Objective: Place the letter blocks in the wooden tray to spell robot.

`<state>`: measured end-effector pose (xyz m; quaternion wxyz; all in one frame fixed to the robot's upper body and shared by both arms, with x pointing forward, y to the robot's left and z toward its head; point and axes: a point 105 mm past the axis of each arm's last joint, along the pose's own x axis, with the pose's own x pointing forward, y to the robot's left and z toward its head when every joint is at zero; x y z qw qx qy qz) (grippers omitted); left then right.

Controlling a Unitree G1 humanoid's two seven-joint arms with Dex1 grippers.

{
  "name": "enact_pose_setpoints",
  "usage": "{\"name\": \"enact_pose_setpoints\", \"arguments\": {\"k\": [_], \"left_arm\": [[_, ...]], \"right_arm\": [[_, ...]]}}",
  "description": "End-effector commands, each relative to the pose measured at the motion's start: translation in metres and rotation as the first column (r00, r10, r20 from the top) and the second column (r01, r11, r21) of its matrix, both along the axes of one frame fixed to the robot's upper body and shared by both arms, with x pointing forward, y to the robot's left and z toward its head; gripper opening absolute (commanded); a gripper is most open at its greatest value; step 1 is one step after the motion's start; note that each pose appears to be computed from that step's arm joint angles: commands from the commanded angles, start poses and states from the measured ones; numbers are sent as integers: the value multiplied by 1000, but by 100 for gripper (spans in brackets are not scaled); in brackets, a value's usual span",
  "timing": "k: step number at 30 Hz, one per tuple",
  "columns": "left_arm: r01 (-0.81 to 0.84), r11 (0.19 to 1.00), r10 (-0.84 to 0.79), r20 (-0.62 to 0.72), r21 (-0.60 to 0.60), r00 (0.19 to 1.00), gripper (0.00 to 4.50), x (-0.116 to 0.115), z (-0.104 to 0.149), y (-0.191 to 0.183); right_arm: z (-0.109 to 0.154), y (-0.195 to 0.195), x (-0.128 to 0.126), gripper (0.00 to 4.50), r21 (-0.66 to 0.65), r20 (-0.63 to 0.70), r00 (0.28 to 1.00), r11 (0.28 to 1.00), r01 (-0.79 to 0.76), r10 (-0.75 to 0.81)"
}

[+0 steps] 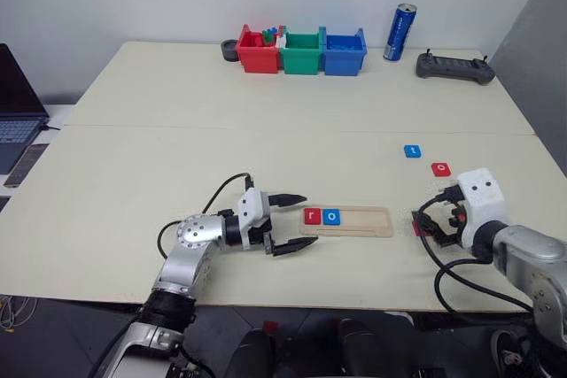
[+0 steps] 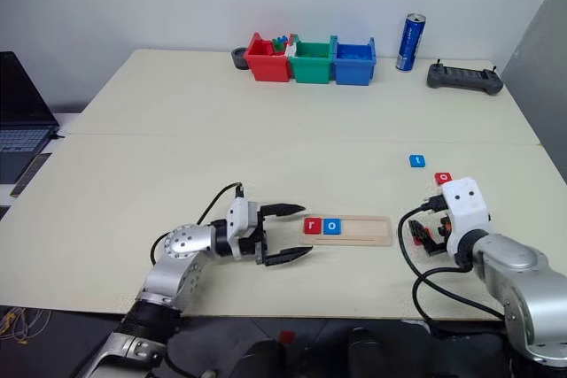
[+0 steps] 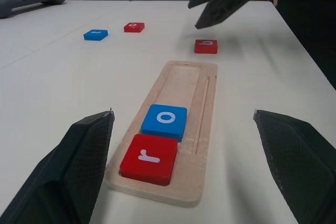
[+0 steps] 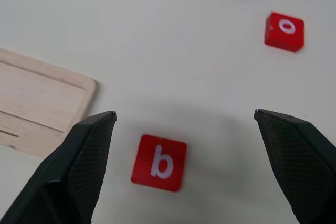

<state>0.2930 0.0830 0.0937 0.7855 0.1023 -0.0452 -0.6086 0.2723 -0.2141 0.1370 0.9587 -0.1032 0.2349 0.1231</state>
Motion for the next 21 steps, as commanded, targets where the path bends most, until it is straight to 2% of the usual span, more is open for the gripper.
{"name": "enact_pose_setpoints", "arguments": {"k": [1,3,5,9,14,21], "left_arm": [[-9,1000,10,39,-25,999,450,-1,13,2],[-9,1000,10,37,-25,999,450,-3,12,2],[-7,1000,8,35,-24,999,450,-3,12,1],[-1,1000,1,34,-24,999,450,-3,12,0],[13,1000,-12,37,-27,999,450,-3,13,-3],[23,999,-22,42,-30,999,450,-2,15,-6]], "right_arm": [[22,-6,0,448,-21,79,981,984,-178,179],[24,-13,-7,448,-127,58,929,926,-357,366],[19,-21,-16,448,-224,-15,856,833,-506,516],[9,-38,-26,448,-259,-118,724,683,-683,679],[0,-48,-19,448,-303,-174,614,552,-777,770],[-16,-41,1,448,-299,-197,531,465,-833,824]]}}
